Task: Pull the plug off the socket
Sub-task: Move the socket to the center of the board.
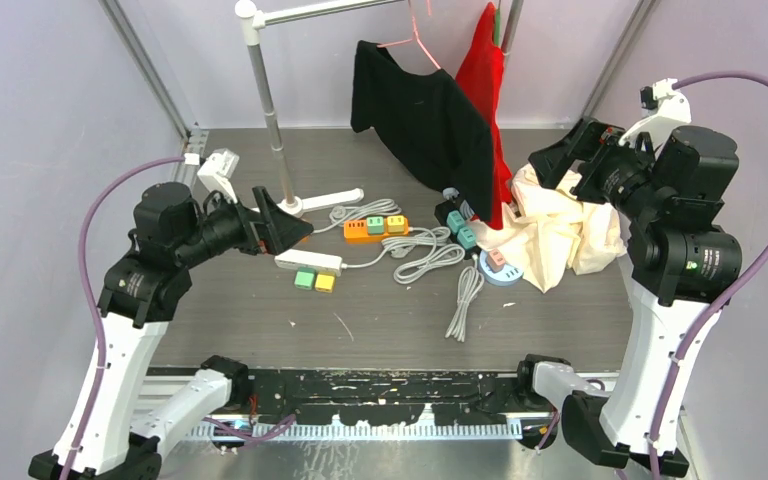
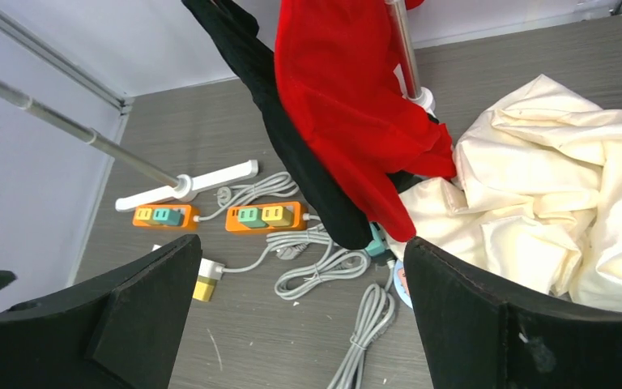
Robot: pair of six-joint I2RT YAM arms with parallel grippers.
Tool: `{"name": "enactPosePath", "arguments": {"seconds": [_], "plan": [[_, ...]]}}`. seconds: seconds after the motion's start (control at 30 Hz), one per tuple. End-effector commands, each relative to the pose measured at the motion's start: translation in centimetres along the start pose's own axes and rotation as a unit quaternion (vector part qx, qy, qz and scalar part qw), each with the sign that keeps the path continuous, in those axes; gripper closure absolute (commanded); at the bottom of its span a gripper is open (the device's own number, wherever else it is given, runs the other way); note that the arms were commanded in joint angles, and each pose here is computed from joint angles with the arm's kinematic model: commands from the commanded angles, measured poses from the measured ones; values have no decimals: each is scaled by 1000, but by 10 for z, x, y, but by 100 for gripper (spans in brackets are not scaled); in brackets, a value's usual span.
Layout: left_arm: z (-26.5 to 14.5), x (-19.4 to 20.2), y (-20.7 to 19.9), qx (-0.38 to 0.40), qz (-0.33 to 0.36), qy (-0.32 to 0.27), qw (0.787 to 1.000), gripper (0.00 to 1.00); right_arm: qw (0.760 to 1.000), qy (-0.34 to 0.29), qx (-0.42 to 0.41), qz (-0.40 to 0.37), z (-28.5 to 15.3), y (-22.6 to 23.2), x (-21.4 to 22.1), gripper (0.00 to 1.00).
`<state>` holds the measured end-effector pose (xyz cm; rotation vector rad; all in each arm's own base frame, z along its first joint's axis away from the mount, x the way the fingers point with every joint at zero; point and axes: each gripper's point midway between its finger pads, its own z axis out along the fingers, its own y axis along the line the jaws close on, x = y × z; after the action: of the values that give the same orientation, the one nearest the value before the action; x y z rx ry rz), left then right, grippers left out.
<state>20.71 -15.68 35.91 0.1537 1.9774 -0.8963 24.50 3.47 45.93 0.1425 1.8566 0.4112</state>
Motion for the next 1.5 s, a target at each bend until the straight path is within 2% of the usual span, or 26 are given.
{"name": "enactPosePath", "arguments": {"seconds": [0.0, 0.17, 0.23, 0.33, 0.47, 0.53, 0.6, 0.63, 0.8, 0.9, 1.0, 1.07, 1.23, 1.47], "plan": [[-4, -18, -40, 100, -15, -45, 994, 1, 999, -17, -43, 11, -9, 20, -11, 0], [6, -19, -59, 182, -88, -57, 978, 0, 990, 24, -132, -46, -9, 39, 13, 0], [12, -14, -57, 190, -117, -49, 974, 0, 977, 49, -178, -105, -9, 43, 33, 0], [21, -5, -50, 169, -118, -33, 978, 4, 964, 81, -212, -138, -9, 42, 59, 0], [47, 35, -66, 100, -9, 23, 995, 4, 932, 118, -298, -168, -13, 50, 95, 0], [58, 55, -81, 65, 66, 46, 995, 4, 929, 126, -307, -163, -7, 47, 104, 0], [72, 74, -91, 42, 119, 60, 990, 3, 934, 137, -294, -151, 5, 38, 113, 0], [79, 80, -96, 41, 124, 61, 990, 3, 939, 143, -280, -142, 13, 31, 117, 0], [128, 123, -121, 103, 29, 70, 992, 8, 955, 168, -224, -94, 46, -4, 150, 0], [163, 161, -108, 63, -3, 114, 991, 14, 960, 174, -204, -79, 59, -20, 168, 0], [191, 190, -104, 27, -11, 158, 987, 25, 963, 180, -192, -61, 71, -34, 185, 0], [207, 207, -104, 6, -2, 184, 983, 28, 966, 177, -183, -51, 77, -43, 191, 0], [235, 249, -101, -60, 68, 212, 973, 28, 972, 180, -145, -47, 86, -63, 202, 0], [264, 281, -109, -53, 107, 239, 964, 32, 975, 190, -106, -53, 89, -79, 209, 0]]}}
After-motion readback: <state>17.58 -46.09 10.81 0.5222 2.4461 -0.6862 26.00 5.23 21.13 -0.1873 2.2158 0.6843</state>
